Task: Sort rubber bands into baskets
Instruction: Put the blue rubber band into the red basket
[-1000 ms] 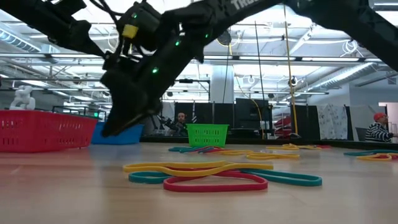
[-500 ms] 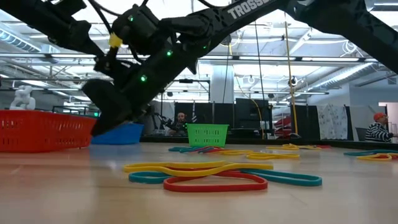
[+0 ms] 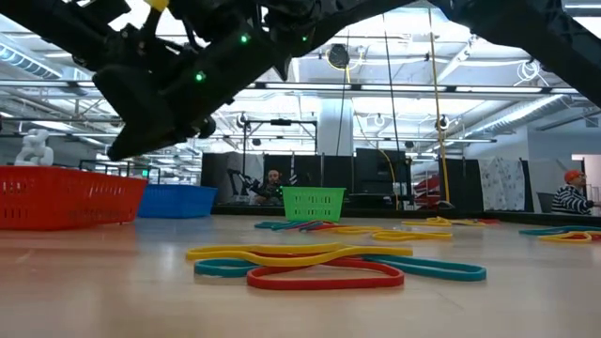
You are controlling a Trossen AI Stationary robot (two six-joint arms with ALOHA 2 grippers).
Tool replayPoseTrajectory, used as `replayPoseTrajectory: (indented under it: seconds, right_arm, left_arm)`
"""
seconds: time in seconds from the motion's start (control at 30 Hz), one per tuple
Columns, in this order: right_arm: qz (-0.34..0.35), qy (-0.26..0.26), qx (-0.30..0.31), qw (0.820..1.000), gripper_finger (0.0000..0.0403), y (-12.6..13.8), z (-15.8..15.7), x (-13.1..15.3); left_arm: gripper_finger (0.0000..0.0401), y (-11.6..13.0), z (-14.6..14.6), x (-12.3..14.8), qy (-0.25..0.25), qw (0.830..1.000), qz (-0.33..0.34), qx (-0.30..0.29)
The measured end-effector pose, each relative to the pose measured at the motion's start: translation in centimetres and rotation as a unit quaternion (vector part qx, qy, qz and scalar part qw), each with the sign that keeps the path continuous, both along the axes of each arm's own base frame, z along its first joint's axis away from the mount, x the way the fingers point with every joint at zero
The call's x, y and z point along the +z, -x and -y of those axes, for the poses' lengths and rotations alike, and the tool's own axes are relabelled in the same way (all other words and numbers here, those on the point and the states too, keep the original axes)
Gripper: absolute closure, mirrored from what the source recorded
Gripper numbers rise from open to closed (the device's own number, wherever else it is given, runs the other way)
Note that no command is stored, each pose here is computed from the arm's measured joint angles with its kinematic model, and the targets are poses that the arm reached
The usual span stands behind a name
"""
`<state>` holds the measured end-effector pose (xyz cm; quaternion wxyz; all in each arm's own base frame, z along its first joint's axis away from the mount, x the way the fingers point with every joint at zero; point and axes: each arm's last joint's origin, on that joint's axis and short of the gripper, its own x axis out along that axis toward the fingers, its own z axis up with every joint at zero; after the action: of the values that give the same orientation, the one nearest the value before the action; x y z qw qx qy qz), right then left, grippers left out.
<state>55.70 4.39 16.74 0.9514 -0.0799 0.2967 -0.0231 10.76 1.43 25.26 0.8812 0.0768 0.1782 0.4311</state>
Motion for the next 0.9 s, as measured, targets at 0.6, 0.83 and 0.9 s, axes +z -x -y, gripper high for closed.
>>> replayPoseTrajectory:
  seconds: [0.6, 0.83, 0.9]
  right_arm:
    - [-0.279, 0.002, -0.031, 0.96, 0.0403, 4.7, 1.1, 0.8]
    - [-0.269, -0.003, -0.043, 0.962, 0.0402, 7.4, 2.4, 1.7]
    - [-0.243, -0.011, -0.053, 0.969, 0.0402, 8.7, 3.1, 1.7]
  left_arm:
    - [0.0311, -0.2, 0.2, -0.2, 0.021, 0.999, -0.006, -0.043]
    - [0.0311, -0.6, 0.8, -0.4, 0.096, 0.982, -0.002, -0.165]
    - [0.0311, -1.1, 1.3, -0.4, 0.135, 0.964, 0.006, -0.23]
